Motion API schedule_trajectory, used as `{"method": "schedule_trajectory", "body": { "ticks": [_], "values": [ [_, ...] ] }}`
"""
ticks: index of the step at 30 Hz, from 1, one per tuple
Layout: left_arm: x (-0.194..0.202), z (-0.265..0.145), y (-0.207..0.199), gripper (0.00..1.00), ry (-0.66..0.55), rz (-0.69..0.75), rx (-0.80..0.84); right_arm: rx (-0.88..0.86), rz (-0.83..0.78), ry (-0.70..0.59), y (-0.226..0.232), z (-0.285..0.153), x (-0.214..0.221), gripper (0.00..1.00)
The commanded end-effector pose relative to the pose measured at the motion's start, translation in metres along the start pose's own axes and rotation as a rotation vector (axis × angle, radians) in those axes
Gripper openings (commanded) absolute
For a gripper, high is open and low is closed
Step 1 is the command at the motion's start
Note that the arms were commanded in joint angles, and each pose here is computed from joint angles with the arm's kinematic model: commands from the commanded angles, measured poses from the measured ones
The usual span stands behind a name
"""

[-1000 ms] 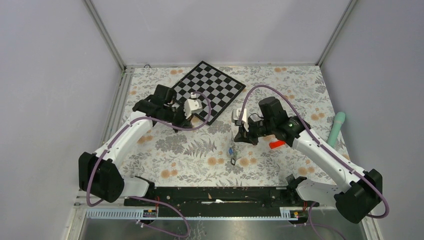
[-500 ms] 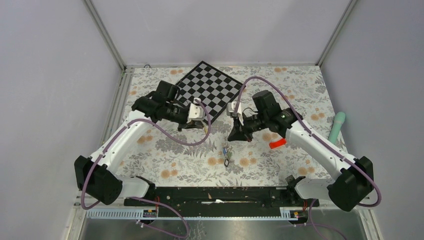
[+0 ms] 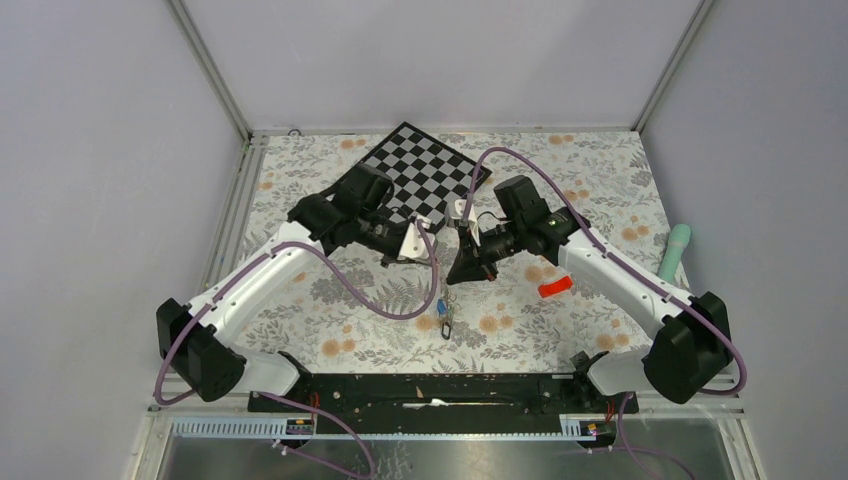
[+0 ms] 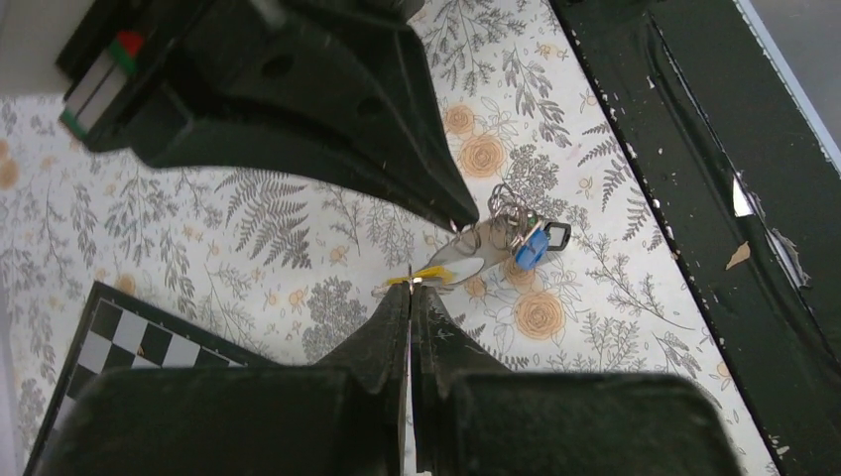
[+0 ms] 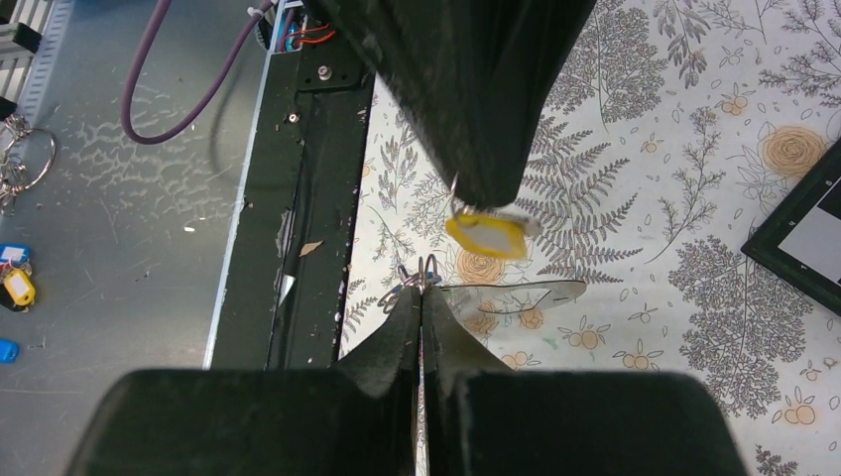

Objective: Put the keys on the keyring

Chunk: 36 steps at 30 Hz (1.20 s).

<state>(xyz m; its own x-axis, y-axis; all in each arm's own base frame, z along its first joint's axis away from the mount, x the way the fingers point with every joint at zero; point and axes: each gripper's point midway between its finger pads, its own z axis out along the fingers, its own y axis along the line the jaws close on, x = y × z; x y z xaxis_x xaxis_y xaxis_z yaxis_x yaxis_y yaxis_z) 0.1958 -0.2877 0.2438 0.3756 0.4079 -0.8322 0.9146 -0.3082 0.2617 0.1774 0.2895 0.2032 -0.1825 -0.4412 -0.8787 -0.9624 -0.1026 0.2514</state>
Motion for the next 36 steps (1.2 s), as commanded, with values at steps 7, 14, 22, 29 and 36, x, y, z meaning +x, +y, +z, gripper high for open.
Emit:
{"method": "schedule_trajectory", "body": {
  "ticks": [7, 14, 22, 29, 36],
  "values": [
    [-0.007, 0.019, 0.01, 0.0, 0.023, 0.091, -0.025, -0.058, -0.088, -0.069, 0.006, 0.001, -0.021, 0.0],
    [0.0, 0.023, 0.008, 0.0, 0.058, 0.101, -0.019, -0.053, -0.093, -0.064, 0.006, 0.001, -0.02, 0.0],
    [0.011, 0.019, 0.009, 0.0, 0.121, 0.122, -0.037, -0.002, -0.125, -0.006, 0.002, -0.003, -0.007, 0.0],
    [0.022, 0.013, 0.004, 0.0, 0.182, 0.14, -0.029, -0.001, -0.128, 0.018, 0.002, -0.003, -0.001, 0.0],
    [0.026, 0.012, 0.001, 0.0, 0.201, 0.169, -0.014, -0.035, -0.116, 0.031, 0.004, 0.003, 0.001, 0.0]
  ]
}}
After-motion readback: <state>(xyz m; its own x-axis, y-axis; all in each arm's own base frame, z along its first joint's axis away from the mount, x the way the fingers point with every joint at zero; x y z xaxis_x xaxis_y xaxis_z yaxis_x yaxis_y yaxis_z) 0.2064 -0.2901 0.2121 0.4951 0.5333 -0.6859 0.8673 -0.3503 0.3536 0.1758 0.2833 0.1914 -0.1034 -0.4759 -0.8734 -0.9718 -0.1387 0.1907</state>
